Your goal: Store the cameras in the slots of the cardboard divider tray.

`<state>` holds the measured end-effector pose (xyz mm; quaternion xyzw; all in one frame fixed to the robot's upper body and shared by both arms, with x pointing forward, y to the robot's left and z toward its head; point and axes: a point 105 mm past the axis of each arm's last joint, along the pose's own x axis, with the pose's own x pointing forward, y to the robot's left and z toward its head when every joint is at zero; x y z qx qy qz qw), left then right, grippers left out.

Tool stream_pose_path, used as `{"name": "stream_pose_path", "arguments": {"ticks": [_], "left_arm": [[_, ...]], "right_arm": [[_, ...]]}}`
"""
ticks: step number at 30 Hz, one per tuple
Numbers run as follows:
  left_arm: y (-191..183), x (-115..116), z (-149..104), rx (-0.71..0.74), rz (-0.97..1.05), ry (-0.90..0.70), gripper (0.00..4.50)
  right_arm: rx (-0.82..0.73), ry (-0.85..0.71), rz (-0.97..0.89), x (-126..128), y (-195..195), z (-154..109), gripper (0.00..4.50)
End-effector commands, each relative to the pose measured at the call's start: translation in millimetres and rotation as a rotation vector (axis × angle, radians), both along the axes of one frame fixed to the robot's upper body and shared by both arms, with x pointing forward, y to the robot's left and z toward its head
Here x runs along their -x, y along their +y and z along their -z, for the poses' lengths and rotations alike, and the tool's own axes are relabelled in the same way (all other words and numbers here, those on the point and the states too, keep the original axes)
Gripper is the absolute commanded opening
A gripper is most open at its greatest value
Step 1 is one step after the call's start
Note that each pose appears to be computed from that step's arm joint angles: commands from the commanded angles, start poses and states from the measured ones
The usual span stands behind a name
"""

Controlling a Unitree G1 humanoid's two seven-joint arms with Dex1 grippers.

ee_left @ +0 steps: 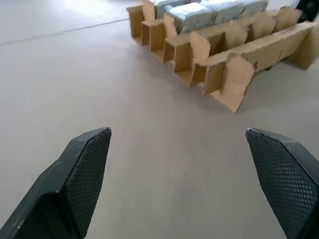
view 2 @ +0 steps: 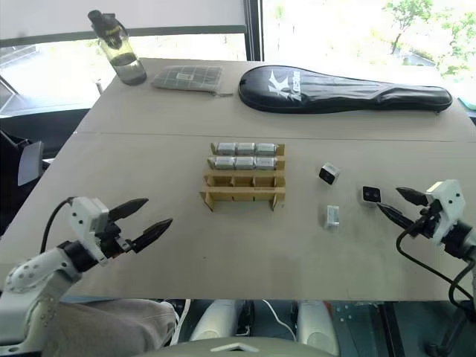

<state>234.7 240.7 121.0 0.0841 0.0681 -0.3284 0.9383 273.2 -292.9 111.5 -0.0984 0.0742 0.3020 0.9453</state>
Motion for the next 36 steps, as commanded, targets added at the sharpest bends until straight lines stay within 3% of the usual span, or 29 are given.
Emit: {"name": "stream_pose_path", "arguments": {"ticks": [1, 6, 12, 17, 22, 24, 31, 36], "left_arm": [[-17.3, 5.2, -36.1, -0.04, 0.185, -0.084, 4.5], [-35.9, 11.1, -63.8, -0.087, 0.416, -0.091, 4.5], [-51.5, 19.8, -81.7, -0.128, 0.642, -0.09, 4.5], [-57.7, 18.6, -82.6, -0.165, 0.776, -0.065, 4.5], [-53.0, 4.9, -79.1, -0.194, 0.835, -0.054, 4.5], [-51.5, -3.6, -78.9, -0.192, 0.845, -0.061, 4.5], [-54.1, -24.7, -78.3, -0.144, 0.854, -0.087, 4.5], [-57.0, -27.6, -74.7, -0.126, 0.867, -0.091, 4.5]], "right_arm": [[0.052, -0.049, -0.1, -2.4, 16.9, -22.4, 3.4], [0.101, 0.049, -0.182, -0.5, 31.0, -24.1, 3.4], [0.076, 0.221, -0.103, 10.3, 41.3, -22.5, 3.4], [0.06, 0.191, 0.001, 21.9, 52.0, -27.6, 3.4], [0.103, 0.187, 0.104, 42.7, 60.4, -18.3, 3.4], [0.05, 0.2, 0.126, 50.9, 75.9, -14.7, 3.4], [0.039, 0.23, 0.272, 61.0, 92.8, 1.0, 3.4], [-0.029, 0.265, 0.252, 70.3, 134.7, 7.6, 3.4]]}}
